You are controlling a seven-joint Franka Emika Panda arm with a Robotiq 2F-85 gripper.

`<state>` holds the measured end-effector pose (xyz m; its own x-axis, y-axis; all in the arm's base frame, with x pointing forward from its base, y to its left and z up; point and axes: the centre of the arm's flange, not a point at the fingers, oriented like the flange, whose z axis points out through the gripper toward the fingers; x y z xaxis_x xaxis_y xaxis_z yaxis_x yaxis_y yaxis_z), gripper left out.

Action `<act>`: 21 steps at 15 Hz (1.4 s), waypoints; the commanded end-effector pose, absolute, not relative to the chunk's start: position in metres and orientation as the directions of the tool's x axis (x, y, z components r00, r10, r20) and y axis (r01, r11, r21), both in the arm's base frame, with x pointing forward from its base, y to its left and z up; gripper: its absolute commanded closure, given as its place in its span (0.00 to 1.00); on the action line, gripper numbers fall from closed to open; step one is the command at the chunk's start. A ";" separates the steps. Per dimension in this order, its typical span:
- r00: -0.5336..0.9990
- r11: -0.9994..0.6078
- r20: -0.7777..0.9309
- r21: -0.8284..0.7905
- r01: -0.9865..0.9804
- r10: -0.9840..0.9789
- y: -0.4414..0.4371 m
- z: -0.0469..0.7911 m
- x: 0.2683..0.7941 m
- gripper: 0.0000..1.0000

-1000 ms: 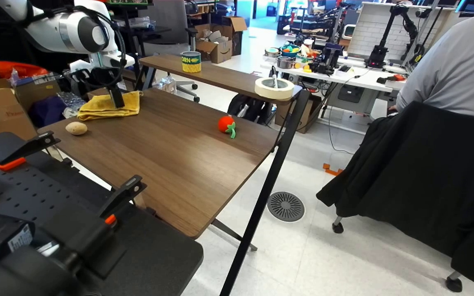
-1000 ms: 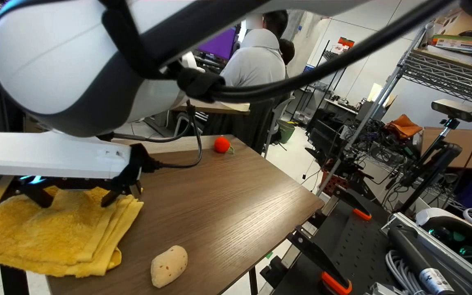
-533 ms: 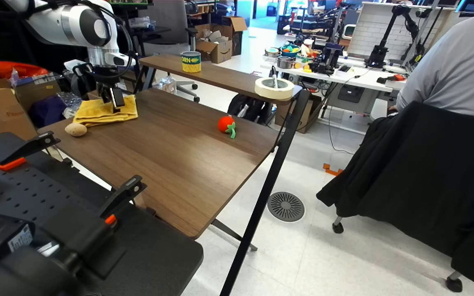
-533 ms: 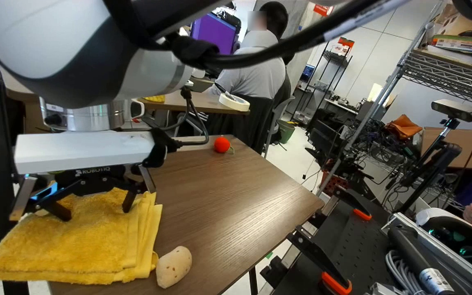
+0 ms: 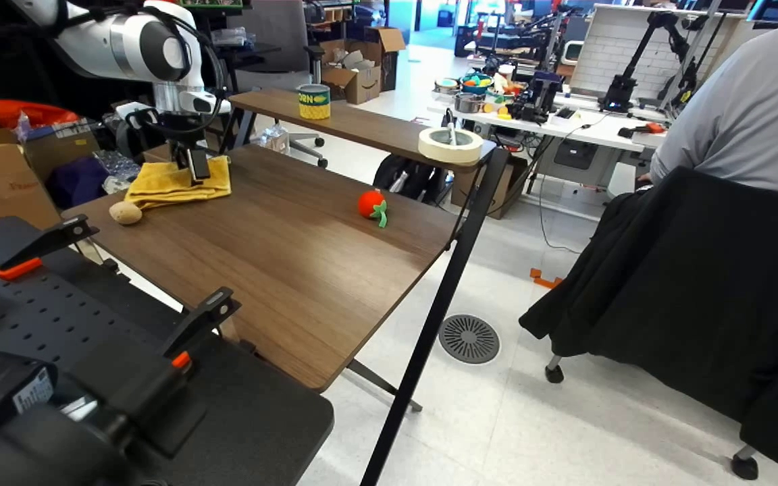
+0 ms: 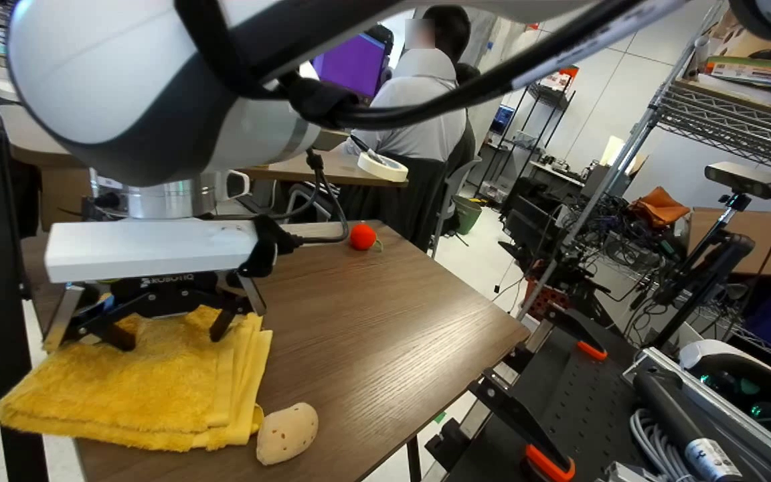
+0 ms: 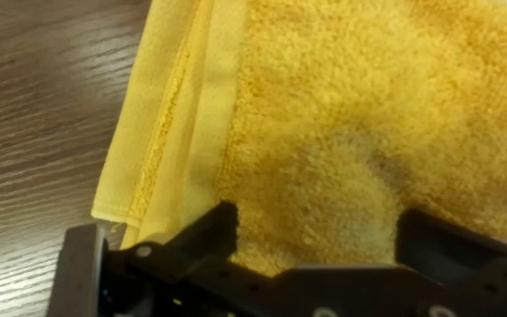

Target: Wipe the table with the cloth move the stone and the red object on opposite sides of the table

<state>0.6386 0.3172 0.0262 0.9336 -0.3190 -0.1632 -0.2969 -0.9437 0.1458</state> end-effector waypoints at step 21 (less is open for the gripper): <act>0.703 -0.711 -0.110 0.128 -0.691 -0.703 0.171 0.025 0.702 0.00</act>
<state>0.7018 0.1708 0.0248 0.7026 -0.7030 -0.1105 -0.6913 -0.7111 0.1283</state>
